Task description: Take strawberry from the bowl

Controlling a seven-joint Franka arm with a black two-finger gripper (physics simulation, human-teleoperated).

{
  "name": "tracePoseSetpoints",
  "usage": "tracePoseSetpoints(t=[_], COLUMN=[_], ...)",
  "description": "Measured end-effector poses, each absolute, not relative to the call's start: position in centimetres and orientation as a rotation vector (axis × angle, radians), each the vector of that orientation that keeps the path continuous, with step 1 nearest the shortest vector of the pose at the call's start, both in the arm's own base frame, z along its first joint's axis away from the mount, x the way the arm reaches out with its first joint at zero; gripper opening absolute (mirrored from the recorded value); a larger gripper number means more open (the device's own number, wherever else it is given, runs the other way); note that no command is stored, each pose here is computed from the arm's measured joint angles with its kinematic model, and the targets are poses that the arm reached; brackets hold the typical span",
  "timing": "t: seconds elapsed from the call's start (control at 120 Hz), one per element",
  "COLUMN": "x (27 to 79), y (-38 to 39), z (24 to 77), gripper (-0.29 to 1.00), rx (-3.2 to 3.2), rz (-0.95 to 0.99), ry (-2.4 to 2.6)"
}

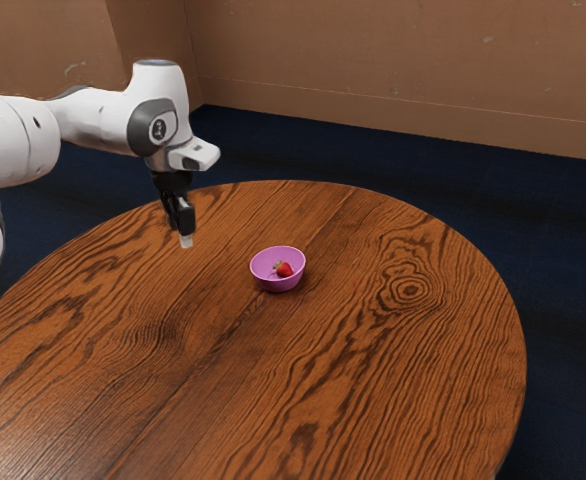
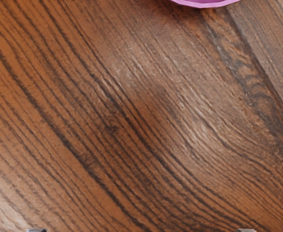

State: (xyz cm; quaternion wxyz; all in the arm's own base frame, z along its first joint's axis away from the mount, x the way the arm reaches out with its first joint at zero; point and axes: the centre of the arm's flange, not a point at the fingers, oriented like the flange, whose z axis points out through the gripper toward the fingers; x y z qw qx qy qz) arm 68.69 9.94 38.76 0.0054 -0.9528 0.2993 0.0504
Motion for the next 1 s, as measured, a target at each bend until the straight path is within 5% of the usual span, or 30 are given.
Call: tracePoseSetpoints(t=[0.258, 1.0], x=[72.9, 76.4], y=[5.6, -0.7], z=[39.5, 31.7], gripper=[0.41, 0.36], rx=[-2.746, -2.367], rz=[-0.078, -0.180], ry=[1.453, 2.014])
